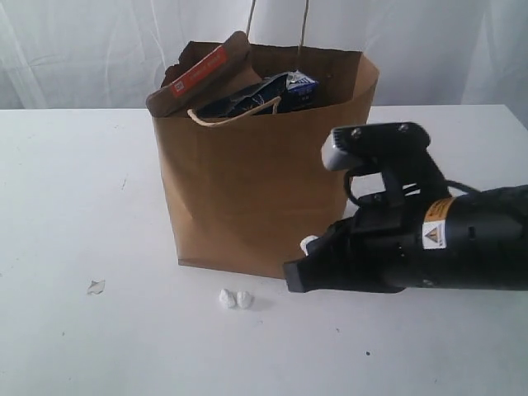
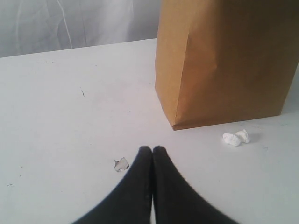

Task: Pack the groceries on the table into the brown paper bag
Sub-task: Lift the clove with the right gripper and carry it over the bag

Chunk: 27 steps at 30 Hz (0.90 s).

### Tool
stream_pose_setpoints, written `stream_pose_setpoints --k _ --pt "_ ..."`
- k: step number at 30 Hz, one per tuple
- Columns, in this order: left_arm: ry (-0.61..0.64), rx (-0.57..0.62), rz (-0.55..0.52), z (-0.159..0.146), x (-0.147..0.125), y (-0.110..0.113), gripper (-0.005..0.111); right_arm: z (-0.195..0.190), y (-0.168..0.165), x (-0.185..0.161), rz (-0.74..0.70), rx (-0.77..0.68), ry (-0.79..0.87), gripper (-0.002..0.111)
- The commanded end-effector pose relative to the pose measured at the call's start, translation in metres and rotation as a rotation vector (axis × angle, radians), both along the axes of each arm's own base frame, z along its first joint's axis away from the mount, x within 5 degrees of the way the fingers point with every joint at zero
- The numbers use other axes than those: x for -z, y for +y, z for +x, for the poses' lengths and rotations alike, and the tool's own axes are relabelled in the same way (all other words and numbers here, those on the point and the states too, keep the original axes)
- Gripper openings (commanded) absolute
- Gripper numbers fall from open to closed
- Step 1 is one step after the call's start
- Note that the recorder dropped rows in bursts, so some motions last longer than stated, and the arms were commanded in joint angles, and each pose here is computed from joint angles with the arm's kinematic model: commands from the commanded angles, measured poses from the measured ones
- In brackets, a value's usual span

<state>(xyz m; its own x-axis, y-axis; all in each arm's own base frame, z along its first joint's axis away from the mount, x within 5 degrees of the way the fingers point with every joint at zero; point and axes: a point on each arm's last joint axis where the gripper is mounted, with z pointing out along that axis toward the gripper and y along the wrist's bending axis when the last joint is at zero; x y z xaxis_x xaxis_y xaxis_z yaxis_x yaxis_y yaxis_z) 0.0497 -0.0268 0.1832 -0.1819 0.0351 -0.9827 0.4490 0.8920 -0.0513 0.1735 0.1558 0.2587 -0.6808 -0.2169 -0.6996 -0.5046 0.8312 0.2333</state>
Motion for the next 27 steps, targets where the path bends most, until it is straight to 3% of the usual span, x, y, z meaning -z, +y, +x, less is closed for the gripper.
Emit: stream_pose_setpoints --k 1,10,19,27 --pt "0.0 -0.003 -0.012 0.0 0.0 0.0 0.0 -0.009 -0.007 -0.029 0.051 -0.004 -0.056 0.0" --pt "0.0 -0.003 -0.012 0.0 0.0 0.0 0.0 0.013 -0.023 -0.121 0.102 0.046 -0.311 0.0" --pt "0.0 -0.003 -0.012 0.0 0.0 0.0 0.0 0.066 -0.026 -0.133 0.0 0.143 -0.317 0.0" --pt "0.0 -0.003 -0.012 0.0 0.0 0.0 0.0 0.119 -0.011 -0.117 -0.094 0.148 -0.236 0.0"
